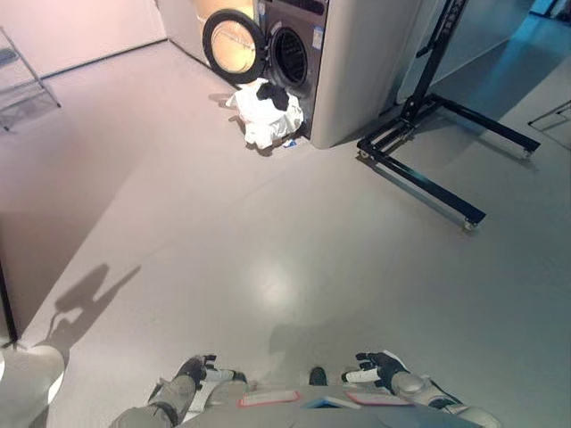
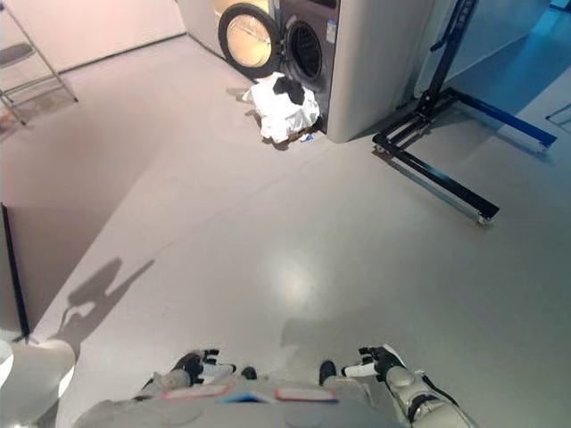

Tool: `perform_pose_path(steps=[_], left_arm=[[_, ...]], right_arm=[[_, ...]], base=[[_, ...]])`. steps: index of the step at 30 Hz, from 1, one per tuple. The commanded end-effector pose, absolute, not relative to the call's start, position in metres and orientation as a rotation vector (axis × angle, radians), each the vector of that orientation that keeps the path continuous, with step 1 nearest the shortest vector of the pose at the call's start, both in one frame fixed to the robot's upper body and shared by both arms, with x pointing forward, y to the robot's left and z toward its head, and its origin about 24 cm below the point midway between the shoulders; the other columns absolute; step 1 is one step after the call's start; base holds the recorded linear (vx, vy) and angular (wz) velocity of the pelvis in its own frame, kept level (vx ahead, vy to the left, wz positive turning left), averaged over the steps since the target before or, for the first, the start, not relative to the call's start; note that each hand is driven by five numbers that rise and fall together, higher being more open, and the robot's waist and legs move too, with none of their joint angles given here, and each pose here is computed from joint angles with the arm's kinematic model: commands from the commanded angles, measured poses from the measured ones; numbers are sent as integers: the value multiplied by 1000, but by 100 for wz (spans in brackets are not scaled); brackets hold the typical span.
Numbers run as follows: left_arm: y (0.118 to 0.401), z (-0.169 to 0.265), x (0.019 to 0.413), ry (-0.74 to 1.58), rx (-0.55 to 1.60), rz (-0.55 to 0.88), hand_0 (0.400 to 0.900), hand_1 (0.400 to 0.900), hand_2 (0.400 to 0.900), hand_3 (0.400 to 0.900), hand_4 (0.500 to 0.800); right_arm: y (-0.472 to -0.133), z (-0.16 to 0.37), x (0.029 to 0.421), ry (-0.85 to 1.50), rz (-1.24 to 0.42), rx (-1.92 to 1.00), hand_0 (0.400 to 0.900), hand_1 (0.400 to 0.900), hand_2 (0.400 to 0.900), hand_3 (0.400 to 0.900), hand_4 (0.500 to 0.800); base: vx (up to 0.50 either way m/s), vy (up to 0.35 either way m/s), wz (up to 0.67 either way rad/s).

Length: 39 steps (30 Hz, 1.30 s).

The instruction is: Put the clothes in the basket into the washing machine.

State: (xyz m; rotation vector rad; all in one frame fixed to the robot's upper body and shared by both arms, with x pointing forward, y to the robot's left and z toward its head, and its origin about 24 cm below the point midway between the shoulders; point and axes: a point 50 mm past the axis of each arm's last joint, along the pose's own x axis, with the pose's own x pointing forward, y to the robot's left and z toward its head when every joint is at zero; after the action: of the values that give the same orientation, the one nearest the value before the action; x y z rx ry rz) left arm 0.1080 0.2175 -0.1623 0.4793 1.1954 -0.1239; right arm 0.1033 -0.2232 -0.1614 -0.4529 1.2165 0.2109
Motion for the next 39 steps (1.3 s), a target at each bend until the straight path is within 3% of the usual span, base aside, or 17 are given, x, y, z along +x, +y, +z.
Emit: perform_pose_path(steps=[1,17,28,39], left_arm=[[217,-158,125,1150,502,-128,900,900,900,900,800],[220,-160,115,1164,532,-154,900,900,900,900,800],[222,-148,148,1063,520,-133,900,900,900,900,800],[206,-151,146,1034,446,-148,900,900,900,900,800]], right_arm=[[-232,-157,113,1196,200,-483,900,900,900,900,800],[-230,-161,101,1232,150,-423,900,900,900,900,800],[-245,-161,86,1269,41,-365,900,900,900,900,800],[-254,-160,78,1292,6,-349,900,900,900,900,800]], base=[[102,-129,14],[435,127,-28],[471,180,42],[636,-240,37]])
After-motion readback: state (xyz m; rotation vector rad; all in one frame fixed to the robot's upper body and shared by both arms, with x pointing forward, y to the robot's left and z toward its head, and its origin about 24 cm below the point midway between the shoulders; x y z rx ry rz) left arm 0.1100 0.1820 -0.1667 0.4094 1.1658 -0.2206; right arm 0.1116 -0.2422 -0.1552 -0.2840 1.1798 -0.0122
